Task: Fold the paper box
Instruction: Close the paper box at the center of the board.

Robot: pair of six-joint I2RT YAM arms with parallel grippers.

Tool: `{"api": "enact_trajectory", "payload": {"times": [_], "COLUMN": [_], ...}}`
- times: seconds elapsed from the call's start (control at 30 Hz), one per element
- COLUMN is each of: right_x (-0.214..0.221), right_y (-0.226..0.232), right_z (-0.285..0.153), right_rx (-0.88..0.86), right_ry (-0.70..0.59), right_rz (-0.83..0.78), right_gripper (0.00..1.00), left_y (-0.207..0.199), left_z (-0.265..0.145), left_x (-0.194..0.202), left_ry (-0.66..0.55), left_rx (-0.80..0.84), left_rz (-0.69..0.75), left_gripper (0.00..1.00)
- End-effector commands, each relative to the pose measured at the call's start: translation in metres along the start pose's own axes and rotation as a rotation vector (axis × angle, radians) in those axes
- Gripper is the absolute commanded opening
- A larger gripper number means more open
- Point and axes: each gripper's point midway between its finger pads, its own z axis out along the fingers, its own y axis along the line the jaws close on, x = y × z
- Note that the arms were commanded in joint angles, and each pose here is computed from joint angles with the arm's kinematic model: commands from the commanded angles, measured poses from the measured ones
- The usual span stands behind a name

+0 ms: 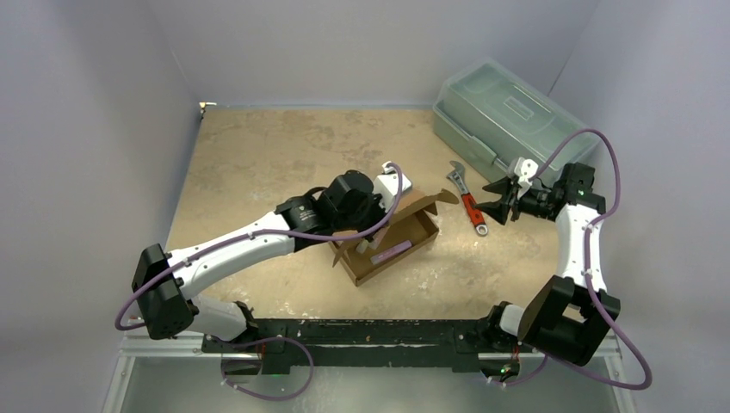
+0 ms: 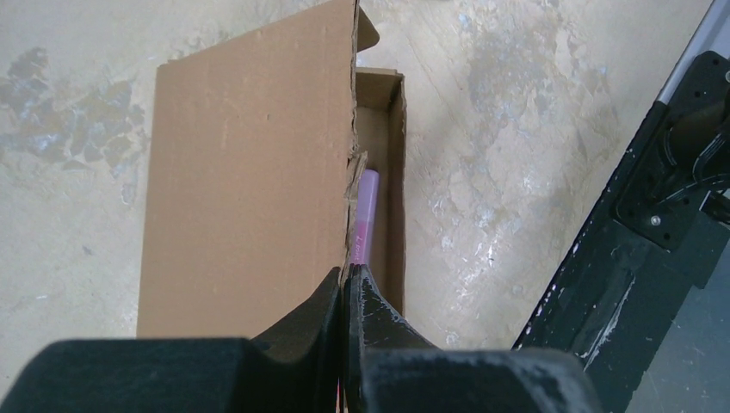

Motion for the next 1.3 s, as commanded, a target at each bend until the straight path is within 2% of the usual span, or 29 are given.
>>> {"api": "enact_trajectory", "payload": {"times": [0.0, 0.27, 0.47, 0.63, 0.8, 0.87, 1.07, 1.2, 1.27], "right_x": [-0.019, -0.018, -0.017, -0.017, -0.017, -0.017, -0.017, -0.022, -0.025], "right_y": [-0.002, 0.000, 0.002, 0.002, 0.003, 0.003, 0.006, 0.016, 0.027], "right_z": [-0.004, -0.002, -0.001, -0.001, -0.001, -0.001, 0.001, 0.014, 0.028], "right_rx": [0.003, -0.011, -0.023, -0.026, -0.028, -0.029, -0.046, -0.106, -0.155], "right_ry": [-0.045, -0.060, -0.064, -0.066, -0.066, -0.065, -0.061, -0.046, -0.016], "right_rz": [-0.015, 0.006, 0.016, 0.019, 0.024, 0.028, 0.031, 0.041, 0.101], "right_gripper": [0.55, 0.57, 0.57, 0.58, 0.58, 0.58, 0.58, 0.57, 0.51], "left_y": [-0.007, -0.011, -0.024, -0.042, -0.047, -0.046, -0.047, -0.033, -0.015], "left_z": [-0.003, 0.001, 0.007, 0.014, 0.018, 0.012, -0.026, -0.046, -0.050], "left_x": [-0.005, 0.001, 0.020, 0.042, 0.048, 0.035, -0.028, -0.044, -0.040], "left_ry": [-0.036, -0.019, 0.025, 0.066, 0.083, 0.038, -0.200, -0.277, -0.289], "left_rx": [0.024, 0.036, 0.097, 0.194, 0.214, 0.213, 0.231, 0.159, 0.061], "left_rz": [-0.046, -0.073, -0.118, -0.176, -0.203, -0.203, -0.203, -0.210, -0.223], "left_gripper": [0.03, 0.18, 0.27, 0.40, 0.52, 0.57, 0.72, 0.73, 0.73]}}
